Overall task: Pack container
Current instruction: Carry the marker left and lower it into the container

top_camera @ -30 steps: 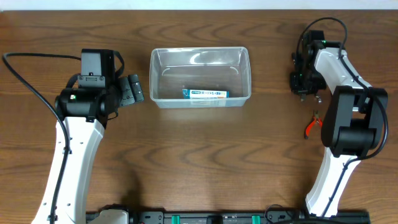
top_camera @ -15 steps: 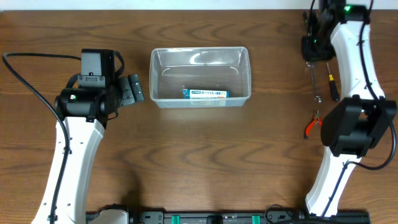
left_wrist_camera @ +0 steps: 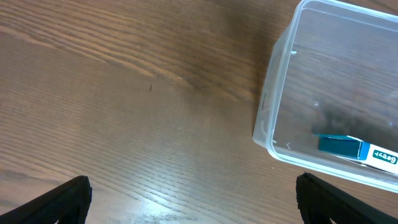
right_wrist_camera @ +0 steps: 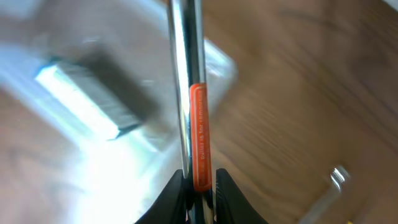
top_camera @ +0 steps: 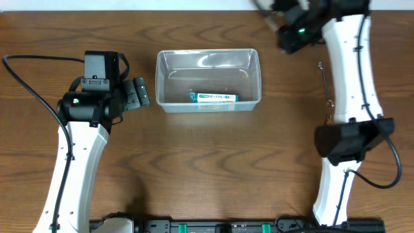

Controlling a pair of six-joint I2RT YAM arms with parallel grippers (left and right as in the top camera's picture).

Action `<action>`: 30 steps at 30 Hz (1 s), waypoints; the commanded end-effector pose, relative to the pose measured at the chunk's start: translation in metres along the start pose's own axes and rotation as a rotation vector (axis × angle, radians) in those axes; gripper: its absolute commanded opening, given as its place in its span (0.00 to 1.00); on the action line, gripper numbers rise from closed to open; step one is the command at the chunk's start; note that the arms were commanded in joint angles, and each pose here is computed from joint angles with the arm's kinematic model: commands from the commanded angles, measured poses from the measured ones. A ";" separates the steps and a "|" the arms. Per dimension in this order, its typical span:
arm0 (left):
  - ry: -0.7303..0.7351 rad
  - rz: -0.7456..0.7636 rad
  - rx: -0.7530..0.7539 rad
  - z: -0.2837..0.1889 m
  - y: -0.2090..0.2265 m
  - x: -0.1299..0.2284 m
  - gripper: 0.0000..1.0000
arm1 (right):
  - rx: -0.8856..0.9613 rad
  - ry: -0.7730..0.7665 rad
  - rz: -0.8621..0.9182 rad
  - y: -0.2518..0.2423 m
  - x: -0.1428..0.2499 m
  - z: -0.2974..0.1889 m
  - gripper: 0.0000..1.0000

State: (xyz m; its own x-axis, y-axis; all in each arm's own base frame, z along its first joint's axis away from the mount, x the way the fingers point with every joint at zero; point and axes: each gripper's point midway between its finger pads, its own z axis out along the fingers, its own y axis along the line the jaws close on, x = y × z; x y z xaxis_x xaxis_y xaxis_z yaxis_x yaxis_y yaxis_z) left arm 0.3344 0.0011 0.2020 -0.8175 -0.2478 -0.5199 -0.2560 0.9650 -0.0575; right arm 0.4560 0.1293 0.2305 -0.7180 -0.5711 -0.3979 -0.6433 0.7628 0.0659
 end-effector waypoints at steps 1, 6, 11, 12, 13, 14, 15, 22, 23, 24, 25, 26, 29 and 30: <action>-0.013 -0.010 -0.015 -0.003 0.004 -0.004 0.98 | -0.112 -0.048 -0.242 0.049 -0.017 0.000 0.08; -0.013 -0.010 -0.015 -0.003 0.004 -0.004 0.98 | -0.166 -0.021 -0.466 0.089 -0.018 0.012 0.08; -0.013 -0.010 -0.015 -0.003 0.004 -0.004 0.98 | -0.236 0.037 -0.653 0.116 -0.005 0.034 0.10; -0.013 -0.010 -0.015 -0.003 0.004 -0.004 0.98 | -0.252 0.054 -0.671 0.119 0.000 0.041 0.10; -0.013 -0.010 -0.015 -0.003 0.004 -0.004 0.98 | -0.262 0.066 -0.677 0.121 0.003 0.047 0.10; -0.013 -0.010 -0.015 -0.003 0.004 -0.004 0.98 | -0.270 0.077 -0.677 0.123 0.006 0.052 0.10; -0.013 -0.010 -0.015 -0.003 0.004 -0.004 0.98 | -0.280 0.092 -0.675 0.124 0.010 0.058 0.10; -0.013 -0.010 -0.015 -0.003 0.004 -0.004 0.98 | -0.337 0.177 -0.645 0.126 0.036 0.086 0.10; -0.013 -0.010 -0.015 -0.003 0.004 -0.004 0.98 | -0.342 0.183 -0.643 0.126 0.039 0.088 0.09; -0.013 -0.010 -0.015 -0.003 0.004 -0.004 0.98 | -0.345 0.189 -0.641 0.126 0.041 0.090 0.09; -0.013 -0.010 -0.015 -0.003 0.004 -0.004 0.98 | -0.348 0.193 -0.639 0.126 0.042 0.091 0.09; -0.013 -0.010 -0.015 -0.003 0.004 -0.004 0.98 | -0.350 0.195 -0.639 0.126 0.043 0.092 0.09; -0.013 -0.010 -0.015 -0.003 0.004 -0.004 0.98 | -0.348 0.193 -0.640 0.126 0.043 0.094 0.09; -0.012 -0.010 -0.015 -0.003 0.003 -0.004 0.98 | -0.345 0.189 -0.641 0.126 0.042 0.094 0.09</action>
State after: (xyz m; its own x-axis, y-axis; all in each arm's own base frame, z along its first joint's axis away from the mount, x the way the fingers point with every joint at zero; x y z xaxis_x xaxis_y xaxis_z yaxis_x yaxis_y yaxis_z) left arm 0.3344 0.0011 0.2020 -0.8175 -0.2478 -0.5199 -0.2560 0.9650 -0.0575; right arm 0.3723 0.2251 0.1342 -0.2105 -0.9390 -0.2718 -0.9710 0.1686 0.1695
